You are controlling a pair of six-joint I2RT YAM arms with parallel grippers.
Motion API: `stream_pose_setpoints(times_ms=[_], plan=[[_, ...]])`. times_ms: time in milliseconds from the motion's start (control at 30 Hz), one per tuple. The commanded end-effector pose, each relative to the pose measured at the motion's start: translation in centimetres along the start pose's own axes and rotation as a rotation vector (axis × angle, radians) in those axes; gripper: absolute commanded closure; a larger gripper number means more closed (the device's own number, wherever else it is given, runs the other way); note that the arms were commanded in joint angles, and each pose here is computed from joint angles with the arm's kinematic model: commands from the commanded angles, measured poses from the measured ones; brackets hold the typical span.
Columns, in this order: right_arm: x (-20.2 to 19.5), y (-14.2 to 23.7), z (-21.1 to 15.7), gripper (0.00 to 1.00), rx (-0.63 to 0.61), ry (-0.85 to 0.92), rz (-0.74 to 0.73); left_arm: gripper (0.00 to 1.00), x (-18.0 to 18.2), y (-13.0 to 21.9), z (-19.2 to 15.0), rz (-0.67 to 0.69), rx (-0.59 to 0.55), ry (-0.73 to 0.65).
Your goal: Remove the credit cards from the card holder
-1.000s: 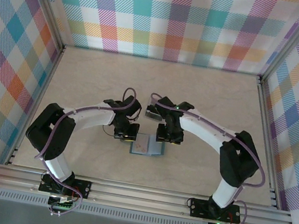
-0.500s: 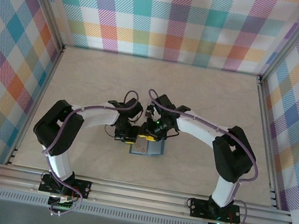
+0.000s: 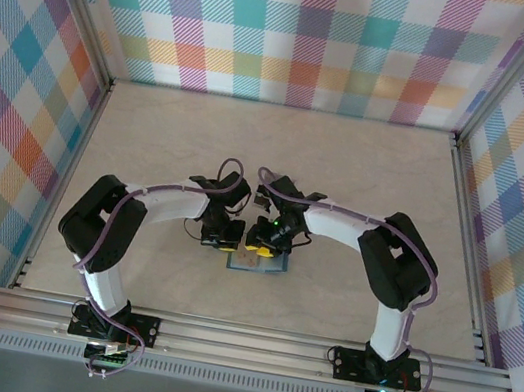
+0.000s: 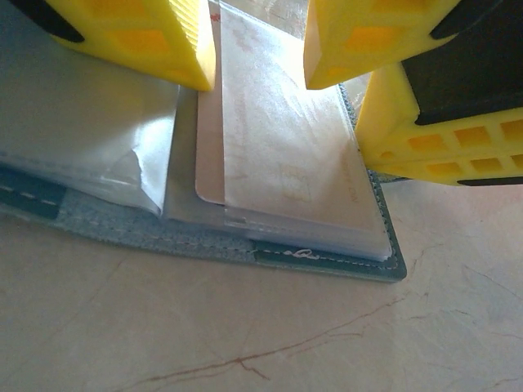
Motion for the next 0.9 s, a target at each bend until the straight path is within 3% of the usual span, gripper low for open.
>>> stream_pose_setpoints(times_ms=[0,167,367,667,867], plan=[[-1.4,-0.3,-0.5,0.66,0.004,-0.009,-0.06,1.0,0.8,-0.7,-1.1,0.035,0.029,-0.012],[-1.9,1.1,-0.1,0.66,-0.044,0.014,-0.131,1.0,0.8,-0.5,-1.1,0.038,0.03,-0.013],[1.2,2.0,-0.5,0.65,-0.035,0.038,0.036,1.0,-0.1,0.6,-0.6,0.018,0.011,-0.022],[-0.8,1.8,-0.4,0.65,-0.041,0.022,-0.065,1.0,-1.9,2.7,0.1,-0.034,-0.025,-0.037],[-0.9,0.9,-0.1,0.65,-0.032,0.018,-0.056,1.0,-2.3,1.6,-0.2,-0.04,0.005,-0.044]])
Point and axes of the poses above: each hand's point on the last joint's axis, 136 mm out from that joint toward the fingers, its own y axis back along the fingers, its own x axis along the line the jaws close on, z = x × y, the point moved 2 cm from there along y, back along the fingers, and after that the axes turned 3 degrees about -y, right-handed, at the moved point
